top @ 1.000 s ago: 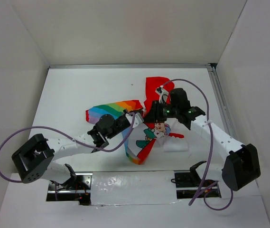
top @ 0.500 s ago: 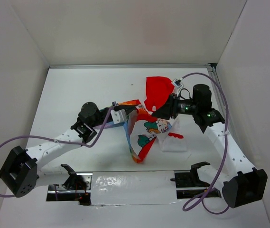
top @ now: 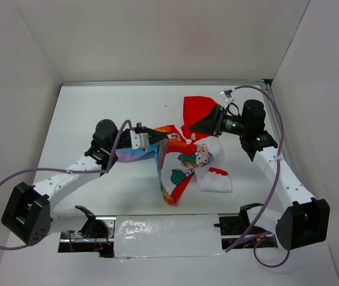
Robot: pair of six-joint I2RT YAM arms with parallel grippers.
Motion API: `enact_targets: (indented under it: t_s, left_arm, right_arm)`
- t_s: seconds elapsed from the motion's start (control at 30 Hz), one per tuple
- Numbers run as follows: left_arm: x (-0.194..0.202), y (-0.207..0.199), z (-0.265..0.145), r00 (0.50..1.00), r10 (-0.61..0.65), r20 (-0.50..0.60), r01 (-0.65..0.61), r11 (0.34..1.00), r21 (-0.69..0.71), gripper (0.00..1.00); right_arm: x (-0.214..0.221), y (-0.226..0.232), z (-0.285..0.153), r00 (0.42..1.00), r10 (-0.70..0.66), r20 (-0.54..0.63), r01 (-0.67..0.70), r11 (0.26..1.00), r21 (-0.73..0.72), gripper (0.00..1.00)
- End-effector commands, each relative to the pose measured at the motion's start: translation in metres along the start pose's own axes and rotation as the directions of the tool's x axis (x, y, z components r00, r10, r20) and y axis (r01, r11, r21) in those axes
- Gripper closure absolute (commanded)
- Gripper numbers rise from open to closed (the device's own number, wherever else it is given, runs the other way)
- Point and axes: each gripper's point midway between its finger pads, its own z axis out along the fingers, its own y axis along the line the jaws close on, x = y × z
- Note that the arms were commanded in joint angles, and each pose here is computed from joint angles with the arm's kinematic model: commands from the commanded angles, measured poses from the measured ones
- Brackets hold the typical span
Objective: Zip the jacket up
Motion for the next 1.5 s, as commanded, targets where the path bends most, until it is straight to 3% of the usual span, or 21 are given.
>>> enact_targets:
  t_s: [0.0,0.07,0.2,0.3,0.5,0.6,0.67,0.77,0.83,0.93,1.1,1.47]
  left_arm:
    - [-0.052,0.036,0.001,0.978,0.171,0.121,-0.169,0.985,-0.023,1.00]
    - [-0.057,0.053,-0.004,0.978,0.178,0.106,-0.177,0.984,-0.026,1.00]
    - [-0.052,0.063,-0.015,0.984,0.154,0.084,-0.153,0.988,-0.017,1.00]
    - [-0.042,0.063,-0.022,0.990,0.124,0.068,-0.122,0.992,-0.033,1.00]
    - [-0.048,0.048,-0.030,0.991,0.101,0.088,-0.102,0.995,0.012,1.00]
    - [-0.049,0.038,-0.033,0.994,0.077,0.082,-0.081,0.996,0.048,1.00]
    - [-0.049,0.031,-0.036,0.994,0.067,0.081,-0.072,0.995,0.062,1.00]
    - [-0.043,0.018,-0.040,0.997,0.039,0.072,-0.045,0.996,0.080,1.00]
    - [-0.037,0.011,-0.042,0.998,0.016,0.064,-0.021,0.997,0.079,1.00]
    - [-0.030,0.006,-0.044,0.999,-0.017,0.051,0.013,0.998,0.068,1.00]
    - [-0.024,0.002,-0.047,0.998,-0.025,0.049,0.023,0.999,0.045,1.00]
    - [-0.024,0.005,-0.042,0.997,-0.021,0.077,0.020,1.000,0.021,1.00]
  right_arm:
    - [-0.005,-0.035,0.004,0.997,0.048,0.066,-0.057,0.989,0.139,0.46]
    - [0.005,-0.076,-0.003,0.990,0.084,0.112,-0.116,0.942,0.315,0.47]
    - [0.063,-0.100,-0.001,0.996,0.088,-0.013,-0.076,0.920,0.384,0.51]
    - [0.100,-0.092,0.017,0.990,0.056,-0.132,-0.007,0.939,0.345,0.53]
    - [0.125,-0.061,0.061,0.963,-0.020,-0.269,0.076,0.977,0.198,0.54]
    - [0.123,-0.052,0.070,0.958,-0.056,-0.282,0.110,0.977,0.181,0.57]
    - [0.105,-0.044,0.064,0.974,-0.079,-0.213,0.119,0.976,0.183,0.56]
    - [0.069,-0.028,0.047,0.993,-0.089,-0.077,0.100,0.983,0.156,0.44]
    - [0.046,-0.008,0.042,0.994,-0.111,0.001,0.110,0.992,0.065,0.39]
    - [0.047,0.027,0.047,0.992,-0.091,-0.087,0.079,0.989,-0.124,0.39]
    - [0.029,0.050,0.057,0.993,-0.037,-0.108,0.009,0.967,-0.255,0.39]
    - [0.035,0.059,0.071,0.977,0.087,-0.196,-0.144,0.942,-0.304,0.39]
